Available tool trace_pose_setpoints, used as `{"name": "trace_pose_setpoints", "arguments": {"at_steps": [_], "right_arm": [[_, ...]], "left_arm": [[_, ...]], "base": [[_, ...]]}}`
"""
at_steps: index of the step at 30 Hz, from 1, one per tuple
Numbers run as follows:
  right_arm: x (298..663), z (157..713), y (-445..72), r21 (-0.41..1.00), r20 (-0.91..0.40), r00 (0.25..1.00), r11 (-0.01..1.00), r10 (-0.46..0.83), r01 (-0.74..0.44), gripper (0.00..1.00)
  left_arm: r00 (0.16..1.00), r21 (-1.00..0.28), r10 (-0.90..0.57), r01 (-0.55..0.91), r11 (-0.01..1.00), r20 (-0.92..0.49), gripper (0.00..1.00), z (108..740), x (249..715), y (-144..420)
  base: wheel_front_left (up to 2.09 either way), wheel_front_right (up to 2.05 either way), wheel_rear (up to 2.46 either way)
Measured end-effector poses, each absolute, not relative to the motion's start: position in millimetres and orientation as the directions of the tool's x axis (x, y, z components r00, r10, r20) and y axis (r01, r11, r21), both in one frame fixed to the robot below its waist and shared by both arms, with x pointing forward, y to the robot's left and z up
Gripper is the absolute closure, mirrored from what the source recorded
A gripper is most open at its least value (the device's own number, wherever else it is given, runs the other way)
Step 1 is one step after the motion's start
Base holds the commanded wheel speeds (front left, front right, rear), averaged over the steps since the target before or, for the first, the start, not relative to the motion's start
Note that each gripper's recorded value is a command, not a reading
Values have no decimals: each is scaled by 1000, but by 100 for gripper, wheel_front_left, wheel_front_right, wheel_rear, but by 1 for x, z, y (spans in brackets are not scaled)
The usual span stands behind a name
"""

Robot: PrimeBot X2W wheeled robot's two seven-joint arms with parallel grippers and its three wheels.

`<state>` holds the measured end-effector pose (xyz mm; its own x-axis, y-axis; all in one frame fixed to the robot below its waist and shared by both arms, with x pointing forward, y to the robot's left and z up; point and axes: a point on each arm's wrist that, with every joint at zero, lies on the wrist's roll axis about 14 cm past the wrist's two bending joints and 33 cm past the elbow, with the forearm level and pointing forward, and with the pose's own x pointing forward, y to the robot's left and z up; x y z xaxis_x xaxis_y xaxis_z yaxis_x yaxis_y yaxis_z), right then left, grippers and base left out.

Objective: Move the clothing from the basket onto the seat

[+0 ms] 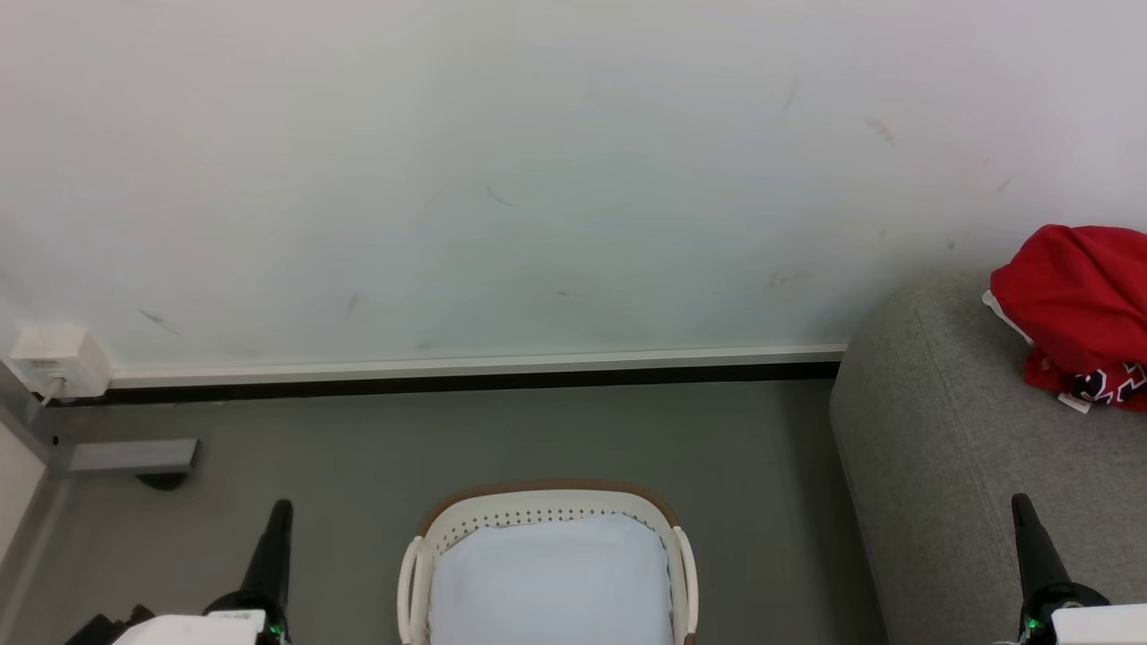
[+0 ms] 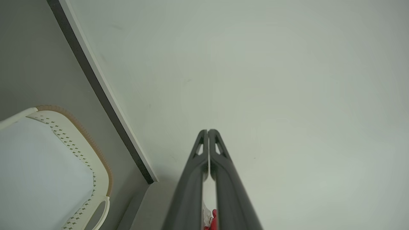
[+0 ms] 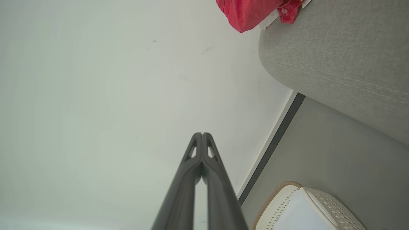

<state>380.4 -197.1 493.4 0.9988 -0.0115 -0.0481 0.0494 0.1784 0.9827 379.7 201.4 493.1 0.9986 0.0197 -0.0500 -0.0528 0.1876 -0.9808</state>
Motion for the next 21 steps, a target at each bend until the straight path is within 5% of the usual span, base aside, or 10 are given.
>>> {"name": "trace_pose_setpoints", "arguments": {"at_steps": [21], "right_arm": [[386, 502, -198, 999, -18, 1000, 32, 1, 18, 100]], "left_arm": [[1000, -999, 3, -19, 34, -19, 100, 502, 386, 200]], "base": [[0, 0, 0]]}}
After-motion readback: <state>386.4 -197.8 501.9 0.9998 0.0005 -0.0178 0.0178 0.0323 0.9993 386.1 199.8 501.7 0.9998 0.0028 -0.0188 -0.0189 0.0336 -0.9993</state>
